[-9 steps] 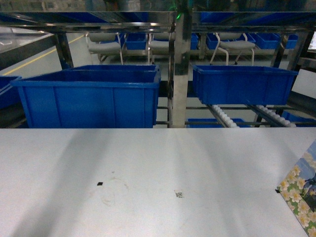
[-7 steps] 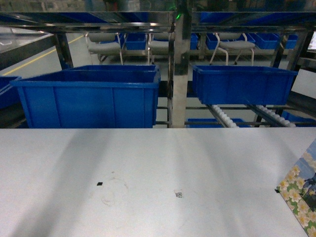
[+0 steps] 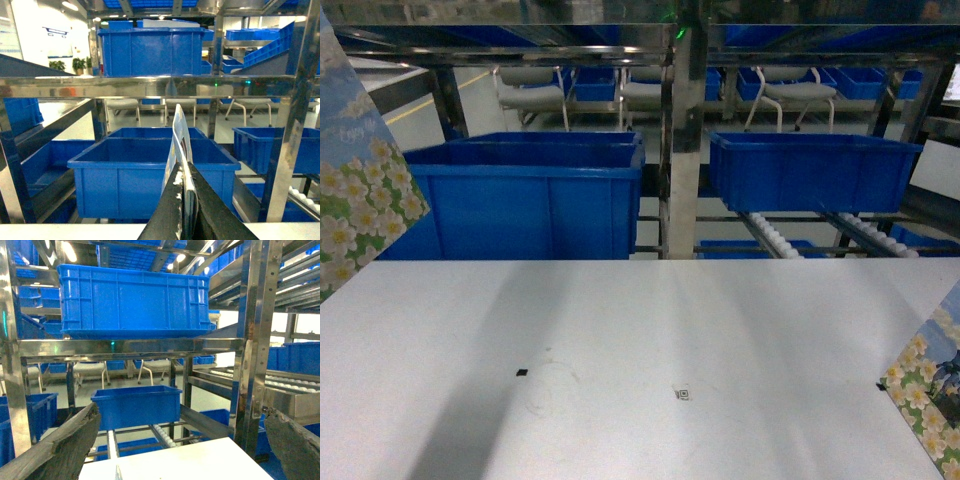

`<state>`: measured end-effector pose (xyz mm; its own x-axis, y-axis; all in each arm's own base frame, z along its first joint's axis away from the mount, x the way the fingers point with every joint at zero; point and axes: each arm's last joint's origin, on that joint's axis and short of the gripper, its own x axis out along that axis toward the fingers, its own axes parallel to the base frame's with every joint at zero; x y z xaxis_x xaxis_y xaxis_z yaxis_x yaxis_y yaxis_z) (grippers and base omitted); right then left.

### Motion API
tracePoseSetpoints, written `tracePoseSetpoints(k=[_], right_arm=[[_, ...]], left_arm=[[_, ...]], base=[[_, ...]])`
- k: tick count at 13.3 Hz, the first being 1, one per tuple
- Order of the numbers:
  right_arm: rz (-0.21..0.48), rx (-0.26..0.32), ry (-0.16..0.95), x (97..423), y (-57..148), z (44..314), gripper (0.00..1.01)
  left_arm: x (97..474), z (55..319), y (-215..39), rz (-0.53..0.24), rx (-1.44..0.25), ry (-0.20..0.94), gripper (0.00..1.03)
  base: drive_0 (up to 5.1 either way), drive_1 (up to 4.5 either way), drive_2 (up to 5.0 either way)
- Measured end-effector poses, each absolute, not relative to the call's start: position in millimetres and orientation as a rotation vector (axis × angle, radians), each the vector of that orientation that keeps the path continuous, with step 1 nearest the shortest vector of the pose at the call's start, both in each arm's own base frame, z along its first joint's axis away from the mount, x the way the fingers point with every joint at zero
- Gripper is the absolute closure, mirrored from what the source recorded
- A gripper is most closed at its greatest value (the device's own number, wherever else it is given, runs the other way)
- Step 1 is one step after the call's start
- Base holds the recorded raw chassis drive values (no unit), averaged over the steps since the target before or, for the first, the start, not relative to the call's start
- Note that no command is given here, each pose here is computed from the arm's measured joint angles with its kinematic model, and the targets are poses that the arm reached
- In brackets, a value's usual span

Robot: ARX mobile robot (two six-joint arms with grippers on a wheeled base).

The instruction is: Move flower gift bag to table near conveyor

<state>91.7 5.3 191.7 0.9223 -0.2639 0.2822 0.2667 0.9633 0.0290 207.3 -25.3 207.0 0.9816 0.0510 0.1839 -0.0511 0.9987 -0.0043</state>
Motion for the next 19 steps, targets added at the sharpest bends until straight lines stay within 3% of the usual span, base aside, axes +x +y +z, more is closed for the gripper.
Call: tracePoseSetpoints(k=[4,7,10,15,19], right_arm=[[-0.272,-0.01,-0.288,91.7,5.3,191.7,0.03],[-0.272,-0.01,-0.288,91.7,5.3,191.7,0.03],[-0.272,-0.01,-0.288,91.7,5.3,191.7,0.03],[-0.272,-0.01,-0.288,91.7,5.3,191.7,0.03],[-0.272,-0.01,-0.288,91.7,5.3,191.7,0.03]], left_arm=[[233.1,191.5,-37.4,0.076,-0.011,-0.159,1.01],[249.5,158.8,-60.9,0.047,-0.002,-0.037,1.01],[265.6,127.3,-63.4,0.074,0.005,0.079,1.01],[290.9,106.0,-53.1,0.124,-0.036,0.134,1.01],[298.4,107.2,-65.0,0.091,-0.06,0.115,1.01]], base=[[0.0,0.0,0.0],[0.0,0.0,0.0],[0.0,0.0,0.0],[0.0,0.0,0.0],[0.0,0.0,0.0]])
